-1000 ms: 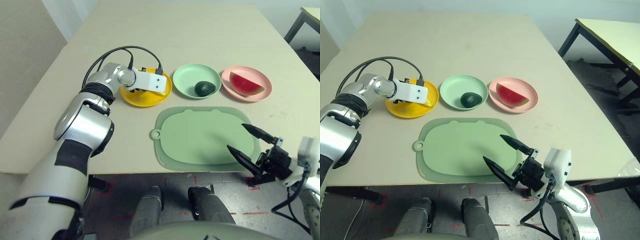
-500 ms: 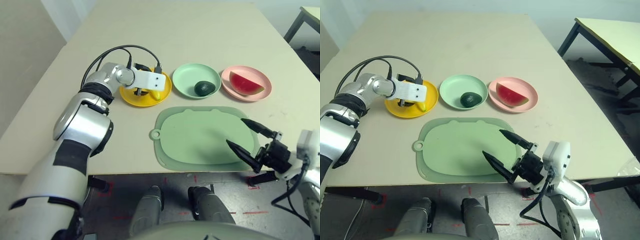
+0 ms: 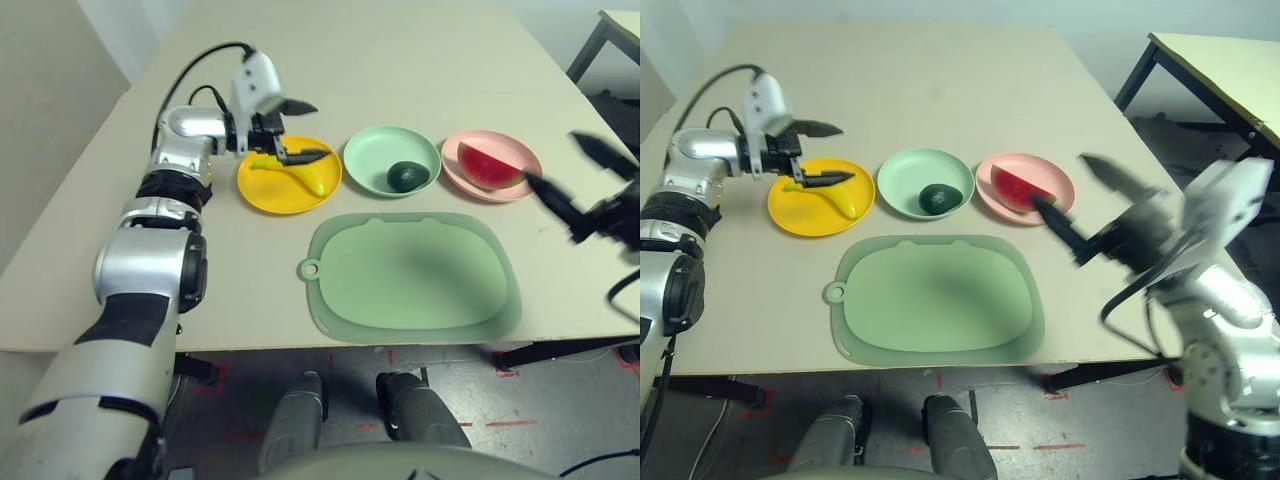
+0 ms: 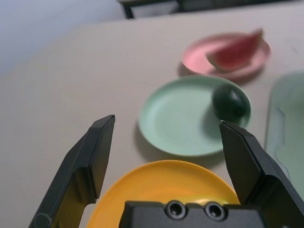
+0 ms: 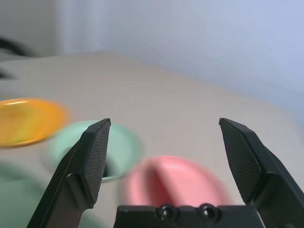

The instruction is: Place the fruits into color-matched plates.

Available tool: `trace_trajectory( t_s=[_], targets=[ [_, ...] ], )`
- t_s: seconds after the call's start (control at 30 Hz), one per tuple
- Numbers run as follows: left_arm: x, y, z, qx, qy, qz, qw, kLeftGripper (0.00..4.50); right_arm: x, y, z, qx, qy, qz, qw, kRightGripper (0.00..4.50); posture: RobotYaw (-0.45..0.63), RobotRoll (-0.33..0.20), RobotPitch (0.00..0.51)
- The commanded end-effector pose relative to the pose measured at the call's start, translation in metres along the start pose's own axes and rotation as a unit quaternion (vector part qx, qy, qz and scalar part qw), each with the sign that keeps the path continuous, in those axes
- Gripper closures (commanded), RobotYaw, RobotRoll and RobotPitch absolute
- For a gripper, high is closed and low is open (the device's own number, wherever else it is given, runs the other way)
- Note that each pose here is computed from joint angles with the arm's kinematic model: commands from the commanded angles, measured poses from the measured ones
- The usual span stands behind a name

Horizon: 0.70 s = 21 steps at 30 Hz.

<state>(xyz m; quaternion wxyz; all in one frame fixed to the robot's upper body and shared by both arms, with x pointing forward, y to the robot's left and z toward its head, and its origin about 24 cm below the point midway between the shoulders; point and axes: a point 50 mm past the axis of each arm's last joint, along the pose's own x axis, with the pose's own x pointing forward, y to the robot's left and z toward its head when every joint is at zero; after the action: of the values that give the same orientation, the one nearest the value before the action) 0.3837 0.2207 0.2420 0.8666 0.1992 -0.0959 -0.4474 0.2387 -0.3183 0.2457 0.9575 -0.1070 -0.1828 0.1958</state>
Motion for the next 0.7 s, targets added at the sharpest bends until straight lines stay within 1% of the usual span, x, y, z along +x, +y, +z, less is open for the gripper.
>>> trace_trajectory(
  t_s=[0.03, 0.13, 0.2, 0.23, 0.3, 0.37, 0.47, 0.6, 0.7],
  targets=[
    [-0.019, 0.007, 0.0, -0.043, -0.034, 0.067, 0.996, 0.02, -0.013, -0.026, -0.019, 0.006, 0.033, -0.033, 0.999, 0.0, -0.12, 0.0, 0.129],
    [-0.037, 0.006, -0.009, -0.079, -0.061, 0.142, 0.985, 0.02, -0.028, -0.049, -0.04, 0.003, 0.065, -0.062, 0.996, 0.0, -0.08, 0.0, 0.13],
    [-0.048, 0.002, -0.014, -0.109, -0.089, 0.204, 0.969, 0.02, -0.037, -0.061, -0.054, 0.006, 0.08, -0.088, 0.993, 0.0, -0.07, 0.0, 0.132],
    [-0.054, -0.002, -0.018, -0.115, -0.092, 0.234, 0.961, 0.02, -0.041, -0.066, -0.059, 0.007, 0.082, -0.101, 0.991, 0.0, -0.06, 0.0, 0.132],
    [-0.064, -0.013, -0.028, -0.117, -0.078, 0.271, 0.952, 0.02, -0.047, -0.074, -0.067, 0.011, 0.082, -0.13, 0.988, 0.0, -0.04, 0.0, 0.134],
    [-0.073, -0.03, -0.045, -0.125, -0.048, 0.303, 0.943, 0.02, -0.058, -0.081, -0.077, 0.02, 0.076, -0.181, 0.98, 0.0, -0.02, 0.0, 0.136],
    [-0.088, -0.051, -0.064, -0.125, -0.017, 0.349, 0.929, 0.02, -0.07, -0.078, -0.093, 0.014, 0.084, -0.193, 0.977, 0.0, 0.0, 0.0, 0.138],
    [-0.104, -0.071, -0.077, -0.13, 0.002, 0.388, 0.913, 0.02, -0.082, -0.077, -0.106, 0.019, 0.095, -0.204, 0.974, 0.0, 0.0, 0.0, 0.136],
    [-0.114, -0.083, -0.085, -0.13, 0.018, 0.402, 0.906, 0.02, -0.089, -0.076, -0.111, 0.025, 0.101, -0.215, 0.971, 0.0, 0.0, 0.0, 0.136]
  ],
)
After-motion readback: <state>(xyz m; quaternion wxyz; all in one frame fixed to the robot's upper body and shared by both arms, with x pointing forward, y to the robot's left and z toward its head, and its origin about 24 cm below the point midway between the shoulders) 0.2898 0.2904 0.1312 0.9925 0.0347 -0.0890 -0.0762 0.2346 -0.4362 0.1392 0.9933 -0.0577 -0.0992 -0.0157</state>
